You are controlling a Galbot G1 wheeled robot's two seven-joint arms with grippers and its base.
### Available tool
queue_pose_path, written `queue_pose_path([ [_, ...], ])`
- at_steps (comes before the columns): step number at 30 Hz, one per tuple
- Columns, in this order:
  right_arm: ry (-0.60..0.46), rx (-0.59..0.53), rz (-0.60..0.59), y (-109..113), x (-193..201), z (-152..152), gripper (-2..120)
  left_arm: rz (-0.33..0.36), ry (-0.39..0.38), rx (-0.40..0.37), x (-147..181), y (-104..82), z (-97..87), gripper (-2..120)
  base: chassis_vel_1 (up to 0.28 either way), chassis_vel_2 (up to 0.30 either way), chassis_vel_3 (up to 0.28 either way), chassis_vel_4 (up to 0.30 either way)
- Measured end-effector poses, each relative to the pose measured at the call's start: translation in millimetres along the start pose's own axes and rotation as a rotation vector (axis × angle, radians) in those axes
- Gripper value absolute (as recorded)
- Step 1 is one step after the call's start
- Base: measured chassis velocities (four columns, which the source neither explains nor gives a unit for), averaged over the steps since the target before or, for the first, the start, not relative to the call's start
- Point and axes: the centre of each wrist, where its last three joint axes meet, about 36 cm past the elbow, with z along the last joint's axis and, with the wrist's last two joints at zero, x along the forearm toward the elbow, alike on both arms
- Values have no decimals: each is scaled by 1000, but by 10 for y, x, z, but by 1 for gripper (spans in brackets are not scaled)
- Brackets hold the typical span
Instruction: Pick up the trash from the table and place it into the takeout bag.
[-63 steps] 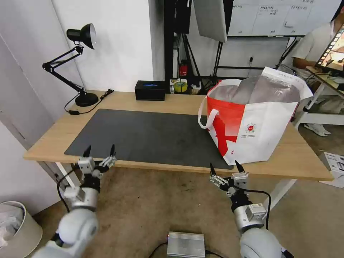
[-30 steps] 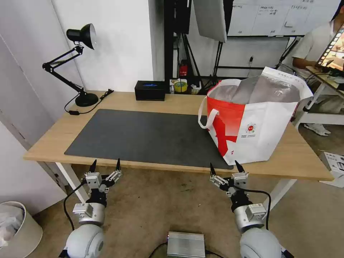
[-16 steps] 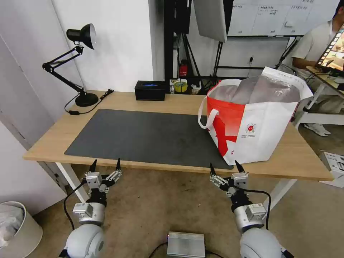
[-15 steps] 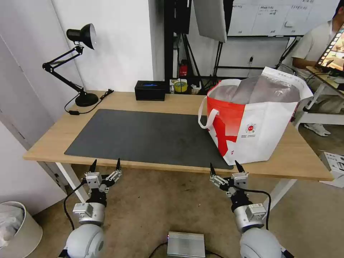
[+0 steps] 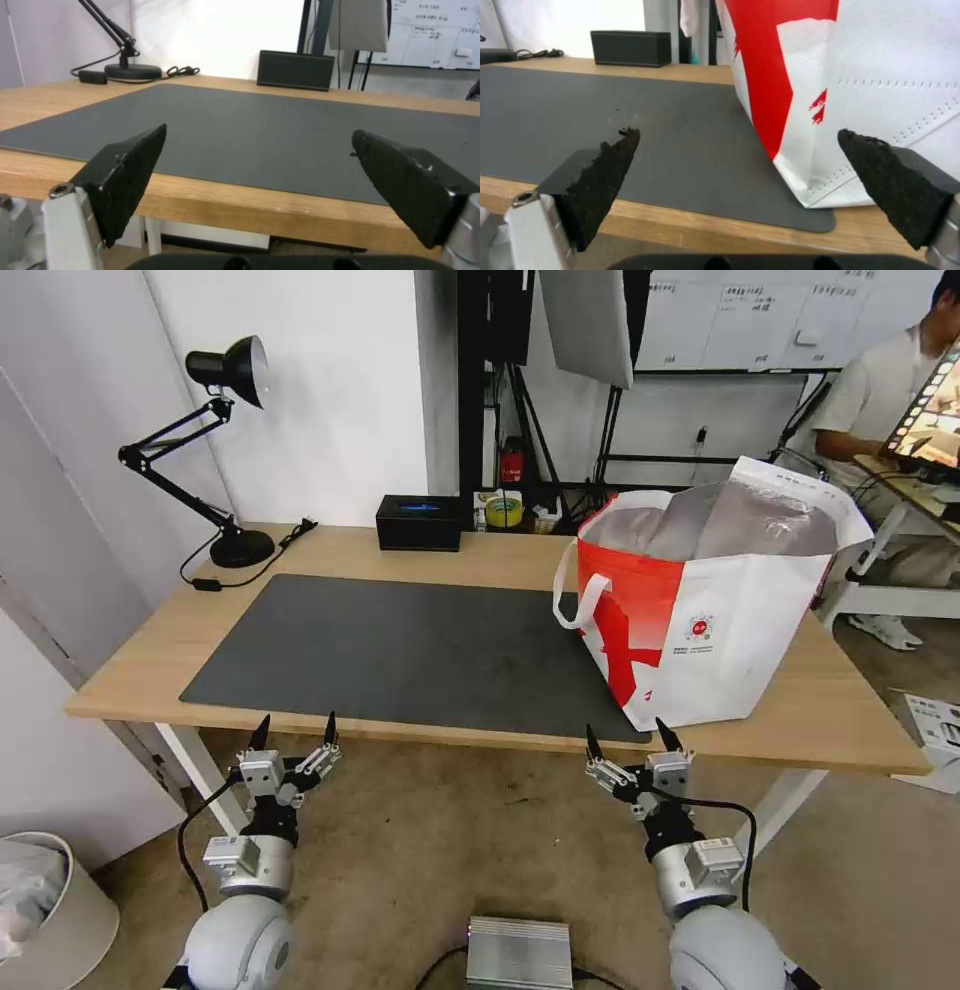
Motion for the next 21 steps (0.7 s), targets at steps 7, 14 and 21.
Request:
queue_pose_path([
  [7,0,0,0,0,0,0,100,0,0,0,0,0,0,100,0,0,0,0],
  [14,0,0,0,0,0,0,100,-1,0,0,0,0,0,100,0,0,0,0],
  [21,0,0,0,0,0,0,100,-1,0,0,0,0,0,100,0,0,0,0],
])
